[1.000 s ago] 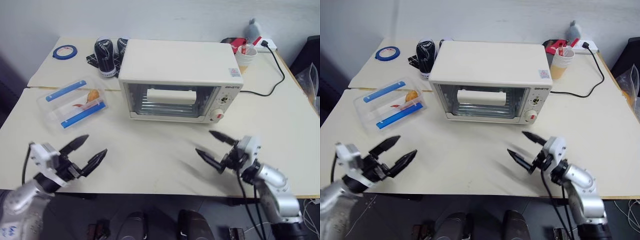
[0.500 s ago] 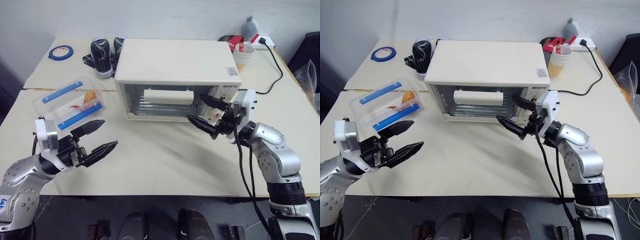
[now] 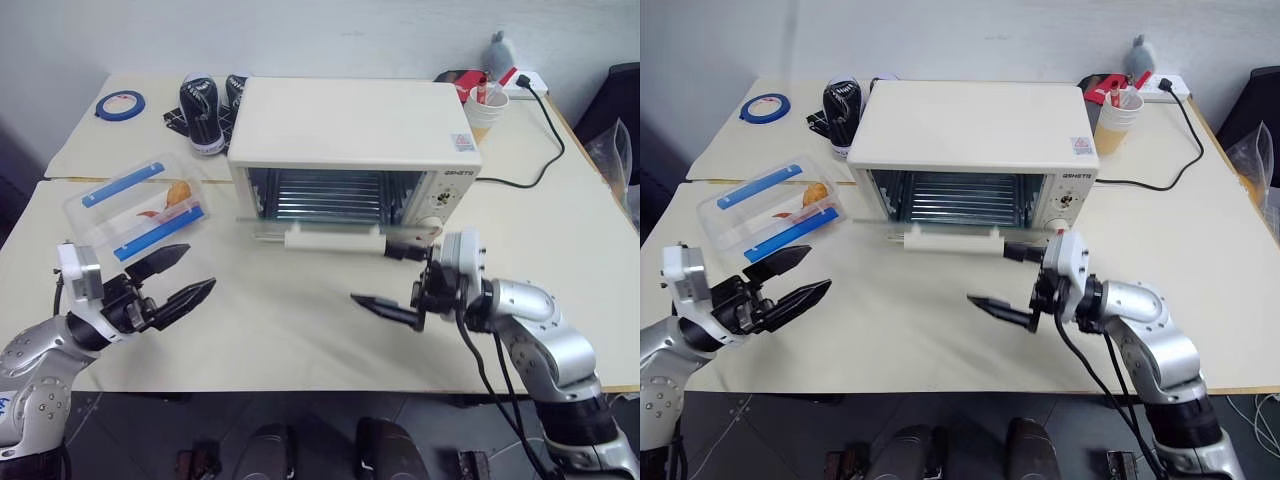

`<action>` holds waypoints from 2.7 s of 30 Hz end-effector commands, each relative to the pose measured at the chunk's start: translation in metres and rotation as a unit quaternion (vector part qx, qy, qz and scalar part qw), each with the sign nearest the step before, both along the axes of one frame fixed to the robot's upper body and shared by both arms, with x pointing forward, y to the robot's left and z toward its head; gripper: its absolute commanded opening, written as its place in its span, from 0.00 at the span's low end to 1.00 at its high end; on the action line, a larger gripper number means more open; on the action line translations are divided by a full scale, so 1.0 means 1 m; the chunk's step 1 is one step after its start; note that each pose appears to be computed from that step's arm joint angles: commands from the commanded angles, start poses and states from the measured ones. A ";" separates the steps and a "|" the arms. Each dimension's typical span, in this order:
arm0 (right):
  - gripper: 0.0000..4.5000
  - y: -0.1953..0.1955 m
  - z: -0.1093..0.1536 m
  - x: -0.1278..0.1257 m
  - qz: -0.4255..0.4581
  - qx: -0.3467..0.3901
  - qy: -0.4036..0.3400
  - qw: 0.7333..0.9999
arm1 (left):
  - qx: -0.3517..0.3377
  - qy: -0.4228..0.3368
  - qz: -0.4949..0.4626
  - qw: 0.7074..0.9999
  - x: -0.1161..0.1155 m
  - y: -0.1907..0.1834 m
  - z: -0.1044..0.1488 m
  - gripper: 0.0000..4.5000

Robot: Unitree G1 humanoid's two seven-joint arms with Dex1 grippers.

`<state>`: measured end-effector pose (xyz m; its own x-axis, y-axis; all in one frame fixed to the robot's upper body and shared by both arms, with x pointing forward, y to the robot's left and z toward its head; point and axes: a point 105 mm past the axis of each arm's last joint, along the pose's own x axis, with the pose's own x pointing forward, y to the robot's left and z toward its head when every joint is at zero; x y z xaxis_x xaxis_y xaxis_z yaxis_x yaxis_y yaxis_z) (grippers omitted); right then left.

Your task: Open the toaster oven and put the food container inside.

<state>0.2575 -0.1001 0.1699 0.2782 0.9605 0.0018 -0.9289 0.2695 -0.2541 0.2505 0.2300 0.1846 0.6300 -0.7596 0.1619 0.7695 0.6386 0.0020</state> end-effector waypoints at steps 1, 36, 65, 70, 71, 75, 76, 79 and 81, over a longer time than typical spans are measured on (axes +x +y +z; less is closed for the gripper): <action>1.00 0.001 -0.002 -0.014 0.022 -0.024 -0.031 0.999 | -0.002 -0.030 -0.003 1.000 0.005 0.003 0.018 0.87; 1.00 -0.092 -0.013 -0.044 -0.228 -0.009 -0.030 0.973 | 0.095 0.040 -0.047 0.994 0.058 -0.074 -0.046 0.14; 1.00 0.010 0.034 -0.014 0.027 0.104 -0.141 0.984 | -0.112 0.108 0.437 0.886 -0.042 0.147 0.011 0.99; 1.00 0.015 0.046 -0.014 0.021 0.132 -0.154 0.979 | -0.068 0.205 0.495 0.841 -0.008 0.169 0.017 0.99; 1.00 0.018 0.047 -0.017 0.023 0.134 -0.154 0.979 | -0.062 0.215 0.511 0.830 -0.001 0.177 0.019 0.99; 1.00 0.022 0.044 -0.024 0.021 0.138 -0.146 0.979 | -0.051 0.255 0.510 0.820 0.028 0.183 0.022 0.99; 1.00 0.022 0.043 -0.024 0.017 0.138 -0.146 0.979 | -0.050 0.260 0.510 0.818 0.034 0.184 0.023 0.99; 1.00 0.021 0.042 -0.025 0.008 0.138 -0.146 0.980 | -0.053 0.285 0.508 0.811 0.048 0.185 0.019 0.99; 1.00 0.021 0.042 -0.026 0.004 0.137 -0.148 0.979 | -0.071 0.303 0.497 0.810 0.062 0.183 0.017 0.99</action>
<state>0.2382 -0.0794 0.2020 0.2362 0.9175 0.3199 -0.8493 0.3549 -0.3907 0.3112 0.4068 0.1960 0.9185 0.1545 -0.3639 -0.2782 0.9067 -0.3171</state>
